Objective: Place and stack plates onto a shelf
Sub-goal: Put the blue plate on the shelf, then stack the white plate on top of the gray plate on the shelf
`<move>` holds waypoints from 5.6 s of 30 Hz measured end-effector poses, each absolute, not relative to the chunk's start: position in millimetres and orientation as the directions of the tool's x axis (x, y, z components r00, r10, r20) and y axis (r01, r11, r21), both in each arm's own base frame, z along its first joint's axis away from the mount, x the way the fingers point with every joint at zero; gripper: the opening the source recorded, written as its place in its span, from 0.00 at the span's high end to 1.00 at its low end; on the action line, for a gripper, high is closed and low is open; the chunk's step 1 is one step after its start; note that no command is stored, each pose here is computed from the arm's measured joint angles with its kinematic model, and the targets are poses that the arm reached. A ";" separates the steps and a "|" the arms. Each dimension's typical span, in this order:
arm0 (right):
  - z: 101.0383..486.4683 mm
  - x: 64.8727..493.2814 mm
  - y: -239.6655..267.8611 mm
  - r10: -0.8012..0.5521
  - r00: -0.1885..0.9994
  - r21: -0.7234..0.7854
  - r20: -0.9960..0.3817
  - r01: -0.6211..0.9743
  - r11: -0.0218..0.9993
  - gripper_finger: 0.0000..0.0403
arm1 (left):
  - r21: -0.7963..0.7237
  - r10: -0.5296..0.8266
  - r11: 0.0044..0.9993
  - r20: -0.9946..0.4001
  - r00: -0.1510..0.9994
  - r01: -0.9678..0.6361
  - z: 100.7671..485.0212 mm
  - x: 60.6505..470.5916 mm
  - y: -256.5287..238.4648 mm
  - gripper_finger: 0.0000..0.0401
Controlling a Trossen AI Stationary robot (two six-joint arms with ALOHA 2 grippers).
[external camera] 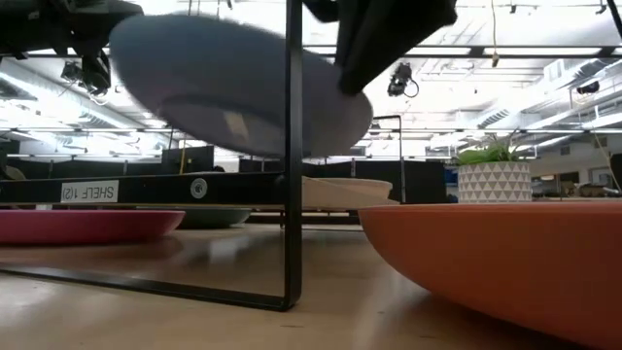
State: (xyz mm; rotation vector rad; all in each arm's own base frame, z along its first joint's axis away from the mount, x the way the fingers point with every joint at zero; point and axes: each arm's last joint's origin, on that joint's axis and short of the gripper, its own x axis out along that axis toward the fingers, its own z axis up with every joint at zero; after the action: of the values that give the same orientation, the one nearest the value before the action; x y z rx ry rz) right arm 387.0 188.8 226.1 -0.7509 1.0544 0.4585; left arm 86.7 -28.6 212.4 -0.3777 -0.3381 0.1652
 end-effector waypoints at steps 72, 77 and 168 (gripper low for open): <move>132.6 216.2 180.7 -0.155 0.041 -0.156 -0.987 -0.022 0.988 0.84 | -0.296 0.228 0.946 0.323 0.919 -0.130 216.2 85.3 -27.7 0.94; 153.6 219.7 169.0 -0.204 -0.087 -0.204 -0.975 -0.002 0.979 0.96 | -0.297 0.228 0.946 0.323 0.919 -0.130 216.2 85.3 -27.7 0.94; 184.1 334.5 60.4 -0.529 0.337 -0.575 -0.779 -0.046 0.817 0.67 | -0.322 0.221 0.939 0.297 0.929 -0.121 213.0 86.5 -28.5 0.94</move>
State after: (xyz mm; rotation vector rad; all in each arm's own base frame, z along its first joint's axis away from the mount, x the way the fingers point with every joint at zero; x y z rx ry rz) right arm 334.5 60.4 184.1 -0.5613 1.2001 -0.3375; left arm 86.5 -28.5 213.0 -0.3046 -0.3371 0.1779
